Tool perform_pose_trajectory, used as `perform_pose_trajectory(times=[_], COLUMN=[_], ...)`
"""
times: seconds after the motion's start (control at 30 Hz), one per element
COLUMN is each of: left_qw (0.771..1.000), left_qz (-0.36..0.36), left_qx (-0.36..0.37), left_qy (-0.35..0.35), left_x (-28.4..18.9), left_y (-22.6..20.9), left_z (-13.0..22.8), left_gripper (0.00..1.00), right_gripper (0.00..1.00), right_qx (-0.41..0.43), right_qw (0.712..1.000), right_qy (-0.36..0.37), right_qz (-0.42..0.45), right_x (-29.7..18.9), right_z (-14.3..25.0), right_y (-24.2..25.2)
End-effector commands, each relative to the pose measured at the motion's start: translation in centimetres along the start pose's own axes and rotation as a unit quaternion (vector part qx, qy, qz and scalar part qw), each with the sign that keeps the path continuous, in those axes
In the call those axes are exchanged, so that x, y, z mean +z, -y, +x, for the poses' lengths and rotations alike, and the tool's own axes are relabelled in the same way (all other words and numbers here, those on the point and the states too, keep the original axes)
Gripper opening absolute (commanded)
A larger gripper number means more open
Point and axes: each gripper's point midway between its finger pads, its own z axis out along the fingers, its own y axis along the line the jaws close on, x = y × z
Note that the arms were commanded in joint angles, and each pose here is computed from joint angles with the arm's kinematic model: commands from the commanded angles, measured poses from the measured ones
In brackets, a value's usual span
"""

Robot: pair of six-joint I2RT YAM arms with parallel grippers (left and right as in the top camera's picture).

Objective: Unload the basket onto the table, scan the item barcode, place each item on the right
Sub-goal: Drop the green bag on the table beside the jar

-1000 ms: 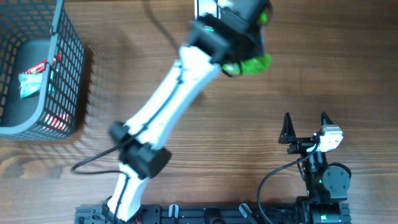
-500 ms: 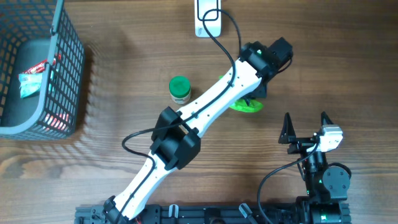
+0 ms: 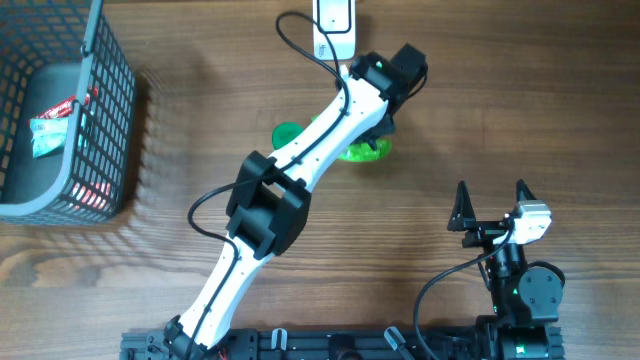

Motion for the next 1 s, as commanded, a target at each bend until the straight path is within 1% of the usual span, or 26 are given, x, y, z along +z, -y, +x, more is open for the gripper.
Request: perform_pose_trajectory(times=[0.0,0.07,0.3,0.33,0.37,0.4,0.43,0.47,0.57,0.67,0.8,0.93,0.97], left_qw=[0.999,0.998,0.998,0.998,0.998,0.998,0.998,0.998,0.998,0.998,0.992,0.976,0.973], left_qz=[0.001,-0.007,-0.013,-0.013,-0.014,-0.014,-0.013,-0.007,0.012,0.051,0.125,0.200,0.212], left_qx=[-0.014,-0.021,-0.002,0.000,0.001,0.001,0.001,-0.001,-0.008,-0.014,-0.010,-0.004,-0.003], left_qy=[-0.052,-0.058,-0.062,-0.061,-0.062,-0.063,-0.064,-0.065,-0.056,-0.032,0.016,0.083,0.096], left_x=[1.9,2.5,2.9,2.9,2.9,2.7,2.6,2.2,0.5,-2.9,-9.4,-17.4,-18.9], left_y=[0.3,0.1,0.6,0.7,0.7,0.7,0.7,0.7,0.8,0.9,0.9,-0.3,-0.7], left_z=[3.4,4.1,5.9,6.1,6.2,6.2,6.2,6.2,5.3,3.3,0.0,-3.0,-3.4], left_gripper=[0.04,0.04,0.04,0.14,0.35,0.66,0.94,1.00,1.00,1.00,1.00,1.00,1.00], right_gripper=[1.00,1.00,1.00,1.00,1.00,1.00,1.00,1.00,1.00,1.00,1.00,1.00,1.00], right_qx=[0.007,0.007,0.007,0.007,0.007,0.007,0.007,0.007,0.007,0.007,0.007,0.007,0.007], right_qw=[1.000,1.000,1.000,1.000,1.000,1.000,1.000,1.000,1.000,1.000,1.000,1.000,1.000], right_qy=[0.000,0.000,0.000,0.000,0.000,0.000,0.000,0.000,0.000,0.000,0.000,0.000,0.000], right_qz=[-0.007,-0.007,-0.007,-0.007,-0.007,-0.007,-0.007,-0.007,-0.007,-0.007,-0.007,-0.007,-0.007], right_x=[0.0,0.0,0.0,0.0,0.0,0.0,0.0,0.0,0.0,0.0,0.0,0.0,0.0], right_z=[0.0,0.0,0.0,0.0,0.0,0.0,0.0,0.0,0.0,0.0,0.0,0.0,0.0], right_y=[-0.2,-0.2,-0.2,-0.2,-0.2,-0.2,-0.2,-0.2,-0.2,-0.2,-0.2,-0.2,-0.2])
